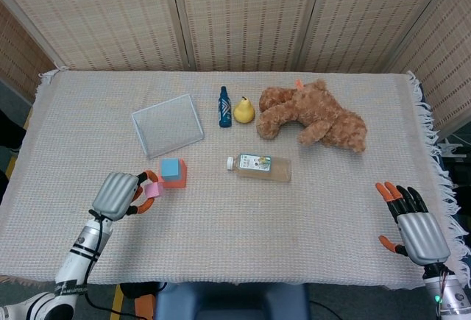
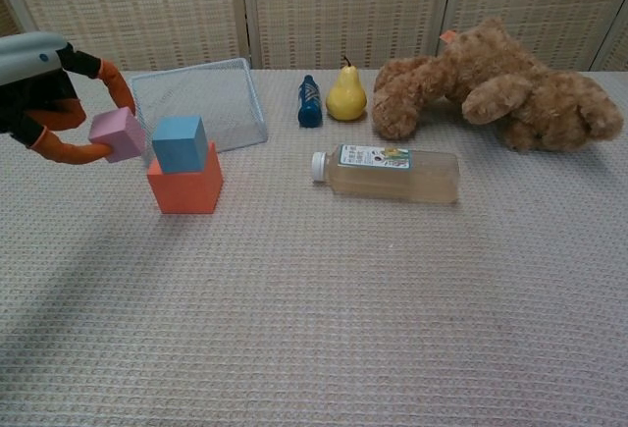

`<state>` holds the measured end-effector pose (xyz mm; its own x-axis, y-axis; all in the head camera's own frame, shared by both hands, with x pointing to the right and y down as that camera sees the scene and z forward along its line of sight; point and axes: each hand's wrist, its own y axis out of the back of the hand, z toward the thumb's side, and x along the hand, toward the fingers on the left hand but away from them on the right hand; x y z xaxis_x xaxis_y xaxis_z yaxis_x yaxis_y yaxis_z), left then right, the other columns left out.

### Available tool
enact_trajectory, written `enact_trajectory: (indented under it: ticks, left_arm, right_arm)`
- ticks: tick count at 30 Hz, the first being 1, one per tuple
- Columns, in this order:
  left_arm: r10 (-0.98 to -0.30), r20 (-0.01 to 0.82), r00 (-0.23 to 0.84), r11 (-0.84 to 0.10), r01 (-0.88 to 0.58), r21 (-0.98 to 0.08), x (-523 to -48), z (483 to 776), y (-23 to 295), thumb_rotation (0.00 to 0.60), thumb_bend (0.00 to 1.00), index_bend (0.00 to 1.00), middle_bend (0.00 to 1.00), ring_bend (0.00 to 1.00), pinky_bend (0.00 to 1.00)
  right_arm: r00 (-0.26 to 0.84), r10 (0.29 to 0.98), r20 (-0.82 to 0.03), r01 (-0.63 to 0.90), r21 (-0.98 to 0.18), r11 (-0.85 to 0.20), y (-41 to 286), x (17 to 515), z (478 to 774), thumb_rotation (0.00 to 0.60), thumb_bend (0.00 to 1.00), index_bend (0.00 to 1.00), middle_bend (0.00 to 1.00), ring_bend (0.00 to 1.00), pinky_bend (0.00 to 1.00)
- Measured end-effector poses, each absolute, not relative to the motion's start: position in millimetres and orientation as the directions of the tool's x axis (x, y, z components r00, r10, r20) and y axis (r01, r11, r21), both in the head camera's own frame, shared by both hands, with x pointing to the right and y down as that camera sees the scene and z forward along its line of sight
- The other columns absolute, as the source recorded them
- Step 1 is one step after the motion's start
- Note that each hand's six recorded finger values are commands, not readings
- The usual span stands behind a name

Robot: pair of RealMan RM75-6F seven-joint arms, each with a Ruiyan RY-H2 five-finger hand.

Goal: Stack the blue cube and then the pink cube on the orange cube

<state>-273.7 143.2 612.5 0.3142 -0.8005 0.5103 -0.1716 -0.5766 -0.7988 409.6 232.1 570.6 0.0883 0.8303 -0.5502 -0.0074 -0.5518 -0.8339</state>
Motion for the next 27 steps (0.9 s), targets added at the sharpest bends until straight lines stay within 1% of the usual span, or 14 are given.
enact_trajectory:
  ticks: [5,9,14,21,27]
  left_arm:
    - [-0.788,0.524,0.324,-0.590,-0.152,-0.793,-257.5,618.5,120.5,0.600,0.32,0.68,1.00,1.00,1.00]
    - [-0.795,0.510,0.328,-0.573,-0.133,-0.809,-243.8,622.6,104.0,0.600,0.32,0.68,1.00,1.00,1.00]
    - [-0.800,0.512,0.313,-0.568,-0.118,-0.815,-241.3,628.1,96.2,0.600,0.32,0.68,1.00,1.00,1.00]
    - [-0.798,0.541,0.265,-0.585,-0.122,-0.802,-245.1,642.2,82.9,0.600,0.32,0.68,1.00,1.00,1.00]
    - [-0.800,0.546,0.249,-0.585,-0.122,-0.802,-246.9,645.8,76.9,0.600,0.32,0.68,1.00,1.00,1.00]
  right_arm:
    - [0.079,0.831,-0.550,-0.010,-0.834,-0.551,230.9,411.6,571.5,0.600,0.08,0.00,0.00,0.00,0.00]
    - [0.071,0.834,-0.548,-0.009,-0.836,-0.549,229.4,413.8,570.9,0.600,0.08,0.00,0.00,0.00,0.00]
    - [0.065,0.835,-0.546,-0.009,-0.838,-0.546,228.6,415.5,570.3,0.600,0.08,0.00,0.00,0.00,0.00]
    - [0.065,0.835,-0.547,-0.013,-0.837,-0.547,229.1,415.0,571.0,0.600,0.08,0.00,0.00,0.00,0.00]
    - [0.060,0.835,-0.547,-0.014,-0.837,-0.547,228.5,415.7,571.4,0.600,0.08,0.00,0.00,0.00,0.00]
